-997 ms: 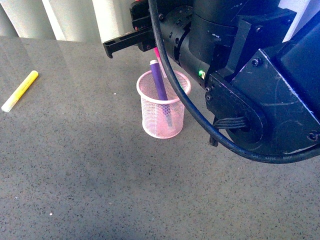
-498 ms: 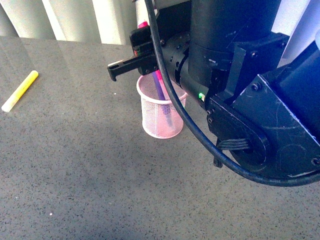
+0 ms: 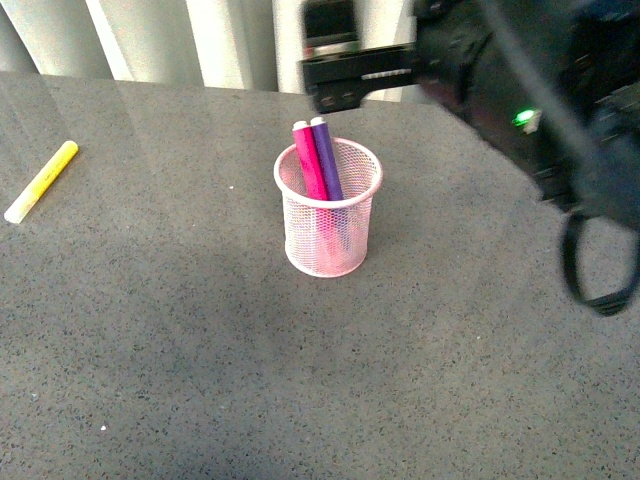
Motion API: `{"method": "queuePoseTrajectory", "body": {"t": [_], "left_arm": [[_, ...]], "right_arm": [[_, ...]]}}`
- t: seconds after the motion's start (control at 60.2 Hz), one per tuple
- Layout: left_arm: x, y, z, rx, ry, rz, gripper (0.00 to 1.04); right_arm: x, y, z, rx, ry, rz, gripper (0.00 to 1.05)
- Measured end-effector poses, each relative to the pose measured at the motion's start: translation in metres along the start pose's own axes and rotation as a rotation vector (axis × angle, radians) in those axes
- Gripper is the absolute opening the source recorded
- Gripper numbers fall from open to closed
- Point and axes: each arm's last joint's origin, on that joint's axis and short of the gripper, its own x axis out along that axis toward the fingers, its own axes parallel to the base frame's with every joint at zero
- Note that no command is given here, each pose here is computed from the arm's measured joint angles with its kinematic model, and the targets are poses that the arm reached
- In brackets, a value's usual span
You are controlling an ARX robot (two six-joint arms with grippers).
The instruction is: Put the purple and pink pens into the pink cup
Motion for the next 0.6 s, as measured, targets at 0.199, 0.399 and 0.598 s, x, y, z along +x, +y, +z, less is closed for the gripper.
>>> {"method": "queuePoseTrajectory", "body": {"t": [0.199,0.399,0.598], "left_arm": [[0.0,0.0,0.0,0.0,0.0,0.0,0.98],[0.0,0.0,0.0,0.0,0.0,0.003,0.98],[0.0,0.0,0.0,0.0,0.0,0.0,0.98]], "right_arm": [[-0.024,-0.04,0.015,0.07,0.123,-0.166,0.98],[-0.045,-0.05,-0.002,0.067,-0.092,-0.156,0.75],[-0.106,-0.091,-0.008,0.066,-0.155,-0.2,0.3]]}}
